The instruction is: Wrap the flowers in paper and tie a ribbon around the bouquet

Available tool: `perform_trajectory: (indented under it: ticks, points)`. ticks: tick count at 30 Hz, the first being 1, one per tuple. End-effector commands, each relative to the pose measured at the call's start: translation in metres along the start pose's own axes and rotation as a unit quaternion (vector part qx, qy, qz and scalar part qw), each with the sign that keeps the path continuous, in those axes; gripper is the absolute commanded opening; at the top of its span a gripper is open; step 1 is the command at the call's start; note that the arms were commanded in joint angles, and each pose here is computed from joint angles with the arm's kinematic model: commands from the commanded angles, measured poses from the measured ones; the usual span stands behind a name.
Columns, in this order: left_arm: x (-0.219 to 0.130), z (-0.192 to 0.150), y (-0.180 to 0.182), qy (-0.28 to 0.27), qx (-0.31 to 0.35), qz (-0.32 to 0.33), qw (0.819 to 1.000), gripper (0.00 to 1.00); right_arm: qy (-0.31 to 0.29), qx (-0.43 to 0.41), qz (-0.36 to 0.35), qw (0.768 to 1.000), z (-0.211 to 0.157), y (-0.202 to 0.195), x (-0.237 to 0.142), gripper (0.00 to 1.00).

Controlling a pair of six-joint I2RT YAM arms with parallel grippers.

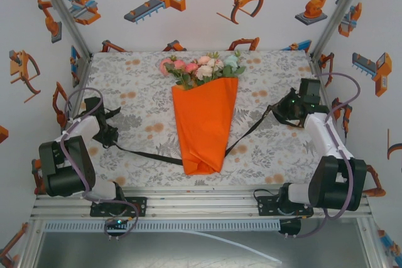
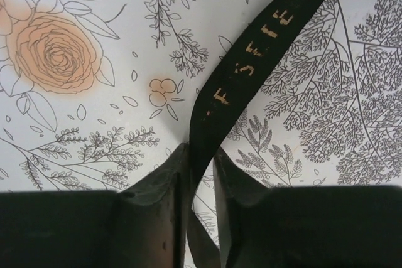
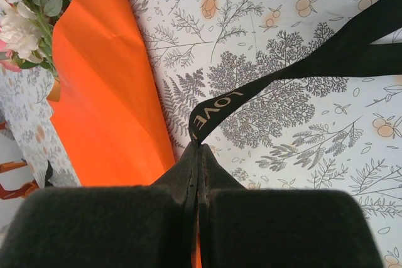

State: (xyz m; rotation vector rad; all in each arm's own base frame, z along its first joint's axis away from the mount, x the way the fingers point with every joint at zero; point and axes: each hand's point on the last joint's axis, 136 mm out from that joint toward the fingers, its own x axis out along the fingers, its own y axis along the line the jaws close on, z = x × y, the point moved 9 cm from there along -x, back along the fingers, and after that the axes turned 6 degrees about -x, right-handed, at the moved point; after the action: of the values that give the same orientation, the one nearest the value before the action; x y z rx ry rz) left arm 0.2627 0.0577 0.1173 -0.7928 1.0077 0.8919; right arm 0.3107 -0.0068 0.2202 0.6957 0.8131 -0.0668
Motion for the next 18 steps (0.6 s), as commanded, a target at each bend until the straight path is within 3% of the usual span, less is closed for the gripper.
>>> perform_trajectory:
  ticks: [1, 5, 10, 15, 18]
  points:
    - [0.003, -0.002, -0.001, 0.02, 0.001, -0.002, 1.0, 0.0, -0.028, -0.011, -0.002, 1.0, 0.011, 0.01, -0.016, 0.0]
    - [-0.018, 0.009, -0.023, 0.012, -0.004, -0.083, 0.996, 0.0, -0.054, -0.021, -0.025, 0.998, 0.021, 0.011, -0.019, 0.0]
    - [-0.044, 0.012, -0.082, 0.004, 0.04, -0.179, 0.983, 0.0, -0.098, -0.013, -0.058, 0.993, 0.055, 0.004, -0.003, 0.0]
    - [-0.042, -0.005, -0.126, 0.006, 0.075, -0.202, 0.977, 0.0, -0.117, 0.016, -0.07, 0.991, 0.089, -0.008, 0.021, 0.0]
    - [-0.035, -0.007, -0.133, 0.011, 0.072, -0.2, 0.977, 0.0, -0.11, 0.019, -0.05, 0.993, 0.099, -0.002, 0.031, 0.0]
